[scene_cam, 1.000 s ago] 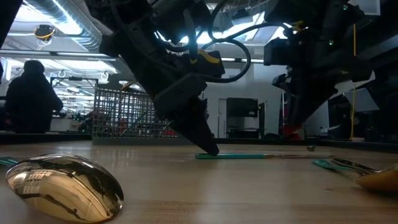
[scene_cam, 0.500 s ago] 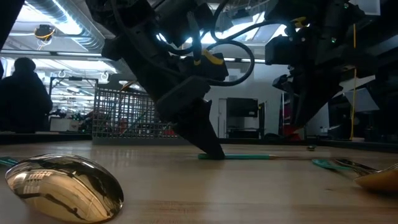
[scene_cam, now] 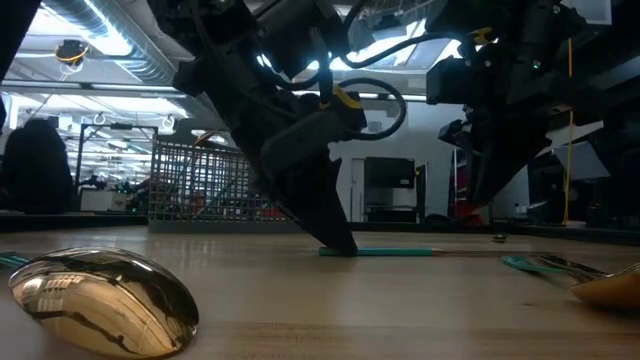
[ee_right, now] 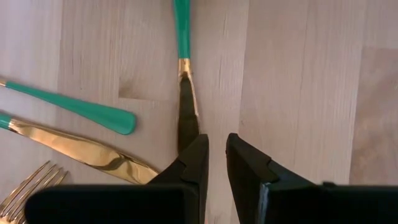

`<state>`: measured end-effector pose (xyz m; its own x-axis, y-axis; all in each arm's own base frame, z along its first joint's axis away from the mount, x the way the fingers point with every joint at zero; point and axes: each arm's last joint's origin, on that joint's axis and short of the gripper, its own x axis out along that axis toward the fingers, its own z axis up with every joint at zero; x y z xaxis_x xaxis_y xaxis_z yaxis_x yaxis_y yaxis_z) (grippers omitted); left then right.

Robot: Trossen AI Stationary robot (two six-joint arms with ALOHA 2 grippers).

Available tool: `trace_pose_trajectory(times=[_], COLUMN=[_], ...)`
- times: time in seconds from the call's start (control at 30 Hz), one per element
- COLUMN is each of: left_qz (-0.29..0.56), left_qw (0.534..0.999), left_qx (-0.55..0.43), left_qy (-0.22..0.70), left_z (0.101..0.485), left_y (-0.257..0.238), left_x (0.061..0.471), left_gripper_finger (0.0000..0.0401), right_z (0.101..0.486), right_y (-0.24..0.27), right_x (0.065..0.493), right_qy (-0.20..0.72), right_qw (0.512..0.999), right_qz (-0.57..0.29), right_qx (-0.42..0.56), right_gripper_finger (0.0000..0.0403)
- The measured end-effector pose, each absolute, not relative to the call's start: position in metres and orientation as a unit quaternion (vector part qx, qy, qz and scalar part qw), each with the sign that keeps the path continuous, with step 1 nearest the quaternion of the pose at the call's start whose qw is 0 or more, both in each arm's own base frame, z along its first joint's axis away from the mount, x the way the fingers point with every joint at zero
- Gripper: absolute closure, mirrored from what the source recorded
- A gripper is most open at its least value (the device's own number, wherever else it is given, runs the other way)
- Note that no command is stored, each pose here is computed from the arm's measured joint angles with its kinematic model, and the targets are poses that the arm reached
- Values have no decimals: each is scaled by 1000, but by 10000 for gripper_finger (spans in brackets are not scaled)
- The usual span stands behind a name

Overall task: Sort silverware
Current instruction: Put the knife into the middle left section of the silverware holder

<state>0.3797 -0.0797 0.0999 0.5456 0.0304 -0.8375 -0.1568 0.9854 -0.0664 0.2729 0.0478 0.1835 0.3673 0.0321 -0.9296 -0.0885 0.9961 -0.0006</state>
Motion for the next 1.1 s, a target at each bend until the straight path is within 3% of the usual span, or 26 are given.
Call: trace_pose_trajectory(times=[0.13, 0.37, 0.83, 1.1], left_qz=[52, 45, 50, 77], left_qw=[875, 869, 875, 886], left_qx=[-89, -151, -134, -88], left_qy=[474, 468, 462, 450], left_z=[102, 102, 103, 103], left_y=[-80, -83, -85, -94], left_x=[379, 381, 381, 378], left_gripper_finger=[336, 335, 342, 343], right_z=[184, 184, 177, 157], right_y=[48, 48, 52, 54], right_x=[273, 273, 276, 287], right_qy=[561, 561, 570, 577], right_qw=[827, 827, 817, 812], right_qz=[36, 36, 88, 91], right_qx=[-25, -25, 5, 7], right_gripper_finger=[345, 345, 343, 278])
